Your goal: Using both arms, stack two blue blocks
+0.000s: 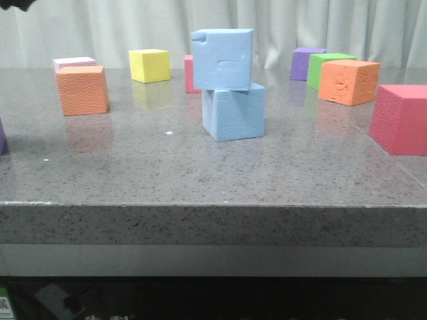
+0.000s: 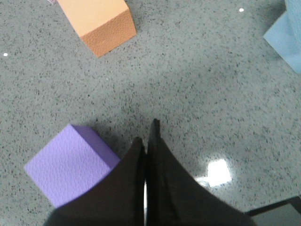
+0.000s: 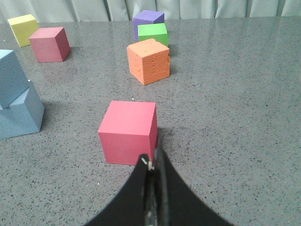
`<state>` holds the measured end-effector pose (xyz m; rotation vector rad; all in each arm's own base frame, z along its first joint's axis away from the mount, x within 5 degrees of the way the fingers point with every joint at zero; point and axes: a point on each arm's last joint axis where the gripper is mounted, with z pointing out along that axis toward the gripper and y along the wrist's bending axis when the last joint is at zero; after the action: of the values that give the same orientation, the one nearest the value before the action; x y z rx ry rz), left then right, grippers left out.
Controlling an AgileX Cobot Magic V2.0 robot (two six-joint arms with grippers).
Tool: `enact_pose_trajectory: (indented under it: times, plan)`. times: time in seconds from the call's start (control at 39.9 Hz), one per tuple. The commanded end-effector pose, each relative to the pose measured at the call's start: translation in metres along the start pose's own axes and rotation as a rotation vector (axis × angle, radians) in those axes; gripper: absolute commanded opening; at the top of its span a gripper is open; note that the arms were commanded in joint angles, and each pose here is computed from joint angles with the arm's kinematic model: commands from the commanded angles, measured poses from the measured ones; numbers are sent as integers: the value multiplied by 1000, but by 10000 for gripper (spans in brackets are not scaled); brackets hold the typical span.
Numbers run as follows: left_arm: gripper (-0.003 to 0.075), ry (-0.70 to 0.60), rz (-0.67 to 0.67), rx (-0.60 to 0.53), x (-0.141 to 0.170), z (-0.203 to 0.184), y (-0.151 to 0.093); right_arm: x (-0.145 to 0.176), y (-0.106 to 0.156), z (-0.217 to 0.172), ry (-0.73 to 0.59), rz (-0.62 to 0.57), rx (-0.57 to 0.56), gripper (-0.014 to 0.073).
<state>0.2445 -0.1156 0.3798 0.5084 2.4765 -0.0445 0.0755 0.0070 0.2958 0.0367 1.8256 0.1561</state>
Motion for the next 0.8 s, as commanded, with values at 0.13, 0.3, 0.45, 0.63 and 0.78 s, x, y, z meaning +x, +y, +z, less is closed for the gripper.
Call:
enact_pose_trajectory:
  times: [0.13, 0.3, 0.45, 0.63, 0.78]
  plan:
    - [-18, -293, -18, 31, 48, -37, 5, -15, 1, -2, -102, -7, -4, -104]
    - [-18, -428, -23, 48, 88, -51, 7, -15, 1, -2, -102, -7, -4, -104]
    - [-18, -557, -36, 69, 112, -66, 8, -15, 1, -2, -102, -7, -4, -104]
    - [-18, -769, -52, 101, 137, -80, 9, -15, 1, -2, -102, -7, -4, -104]
    - [-18, -857, -55, 108, 160, -83, 9, -15, 1, -2, -102, -7, -4, -104]
